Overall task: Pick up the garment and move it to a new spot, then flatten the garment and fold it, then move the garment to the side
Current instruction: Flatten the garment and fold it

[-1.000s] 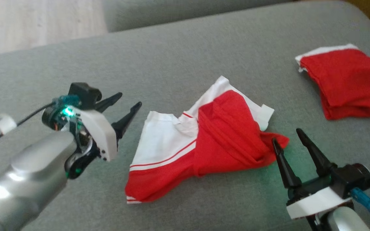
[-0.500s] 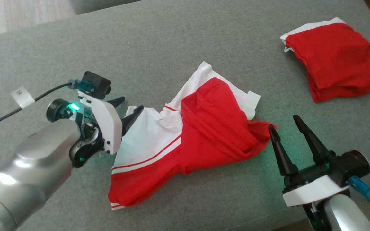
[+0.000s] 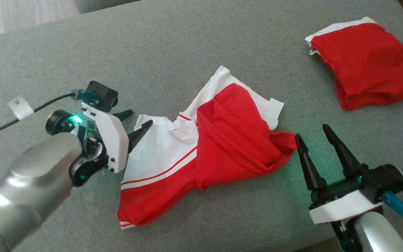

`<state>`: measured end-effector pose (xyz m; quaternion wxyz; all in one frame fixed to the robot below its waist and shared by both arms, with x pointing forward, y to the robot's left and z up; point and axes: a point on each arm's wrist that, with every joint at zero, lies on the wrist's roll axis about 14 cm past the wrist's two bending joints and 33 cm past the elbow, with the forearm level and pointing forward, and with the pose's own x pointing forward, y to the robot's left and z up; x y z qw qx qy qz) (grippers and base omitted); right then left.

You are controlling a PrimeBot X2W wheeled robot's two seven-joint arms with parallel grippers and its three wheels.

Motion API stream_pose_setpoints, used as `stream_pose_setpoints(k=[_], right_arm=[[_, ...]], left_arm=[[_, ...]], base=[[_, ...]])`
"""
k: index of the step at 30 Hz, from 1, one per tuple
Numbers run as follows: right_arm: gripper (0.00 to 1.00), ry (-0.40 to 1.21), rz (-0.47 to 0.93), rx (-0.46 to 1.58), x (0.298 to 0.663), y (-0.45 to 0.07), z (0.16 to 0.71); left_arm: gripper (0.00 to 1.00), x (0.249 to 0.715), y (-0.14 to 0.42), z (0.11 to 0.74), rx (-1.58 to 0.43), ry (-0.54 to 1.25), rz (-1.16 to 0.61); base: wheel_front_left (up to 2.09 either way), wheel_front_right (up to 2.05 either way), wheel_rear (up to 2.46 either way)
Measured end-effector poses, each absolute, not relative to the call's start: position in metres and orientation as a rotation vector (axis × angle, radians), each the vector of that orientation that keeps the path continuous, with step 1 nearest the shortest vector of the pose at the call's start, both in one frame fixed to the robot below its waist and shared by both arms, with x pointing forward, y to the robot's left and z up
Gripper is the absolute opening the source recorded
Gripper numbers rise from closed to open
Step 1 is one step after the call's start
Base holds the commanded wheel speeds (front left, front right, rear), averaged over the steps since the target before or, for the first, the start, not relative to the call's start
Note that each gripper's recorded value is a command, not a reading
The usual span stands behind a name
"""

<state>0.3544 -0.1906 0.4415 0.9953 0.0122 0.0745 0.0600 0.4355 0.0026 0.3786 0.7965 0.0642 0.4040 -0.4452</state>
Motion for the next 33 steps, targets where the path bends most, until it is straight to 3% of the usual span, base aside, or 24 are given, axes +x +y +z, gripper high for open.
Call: stream_pose_setpoints(k=[6, 7, 9, 14, 21, 28, 33], right_arm=[[1.0, 0.155, 0.12, 0.025, 0.355, -0.191, 0.439], [1.0, 0.156, 0.119, 0.025, 0.355, -0.191, 0.439], [1.0, 0.158, 0.117, 0.024, 0.356, -0.192, 0.439], [1.0, 0.157, 0.118, 0.025, 0.358, -0.192, 0.438], [1.0, 0.127, 0.139, 0.028, 0.357, -0.185, 0.447], [1.0, 0.085, 0.168, 0.034, 0.344, -0.175, 0.46], [1.0, 0.059, 0.177, 0.039, 0.329, -0.171, 0.468]], left_arm=[[1.0, 0.433, 0.003, 0.375, 0.135, 0.892, -0.959], [0.94, 0.433, 0.003, 0.375, 0.136, 0.895, -0.961], [0.0, 0.43, 0.001, 0.374, 0.134, 0.902, -0.97], [0.0, 0.418, -0.002, 0.376, 0.128, 0.881, -1.009], [0.0, 0.447, 0.006, 0.428, 0.112, 0.57, -0.98], [0.0, 0.47, -0.012, 0.556, 0.093, 0.151, -1.0], [0.0, 0.46, -0.026, 0.668, 0.086, -0.168, -1.03]], base=[[0.0, 0.0, 0.0], [0.0, 0.0, 0.0], [0.0, 0.0, 0.0], [0.0, 0.0, 0.0], [0.0, 0.0, 0.0], [0.0, 0.0, 0.0], [0.0, 0.0, 0.0]])
